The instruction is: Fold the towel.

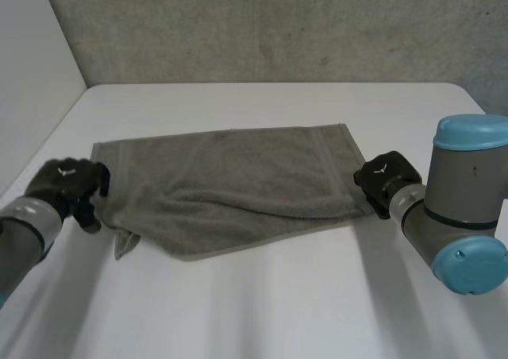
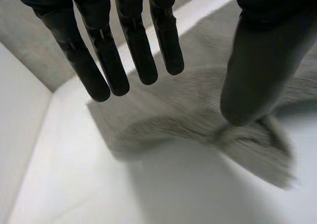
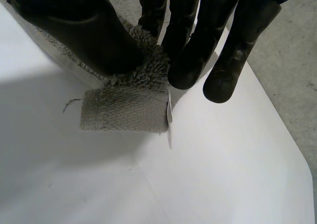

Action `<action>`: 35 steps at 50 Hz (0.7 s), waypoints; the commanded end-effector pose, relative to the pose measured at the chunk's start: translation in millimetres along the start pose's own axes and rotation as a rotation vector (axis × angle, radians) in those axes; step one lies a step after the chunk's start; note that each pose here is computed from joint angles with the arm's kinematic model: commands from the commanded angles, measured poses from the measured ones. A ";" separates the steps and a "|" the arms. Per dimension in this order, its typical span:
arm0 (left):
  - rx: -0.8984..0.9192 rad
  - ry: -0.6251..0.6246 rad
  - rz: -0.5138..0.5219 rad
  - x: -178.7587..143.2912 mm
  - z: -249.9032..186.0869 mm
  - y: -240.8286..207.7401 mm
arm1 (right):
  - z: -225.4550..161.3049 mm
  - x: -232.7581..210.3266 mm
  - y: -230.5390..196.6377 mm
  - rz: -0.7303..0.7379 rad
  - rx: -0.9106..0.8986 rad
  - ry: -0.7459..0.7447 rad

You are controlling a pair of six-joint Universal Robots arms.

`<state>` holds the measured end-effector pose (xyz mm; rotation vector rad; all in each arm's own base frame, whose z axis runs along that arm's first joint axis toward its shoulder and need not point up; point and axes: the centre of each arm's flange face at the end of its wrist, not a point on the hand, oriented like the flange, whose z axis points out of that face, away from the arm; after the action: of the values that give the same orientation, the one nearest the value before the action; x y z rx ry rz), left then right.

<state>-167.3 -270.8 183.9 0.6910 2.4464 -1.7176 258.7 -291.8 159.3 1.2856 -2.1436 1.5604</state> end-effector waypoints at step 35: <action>-0.123 0.130 0.063 24.5 37.5 30.3 | -0.4 -2.6 2.9 -0.012 -0.009 -0.009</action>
<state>-180.1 -285.3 139.1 0.8629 2.5571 -1.5317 258.0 -290.3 156.4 1.2989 -2.1432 1.5449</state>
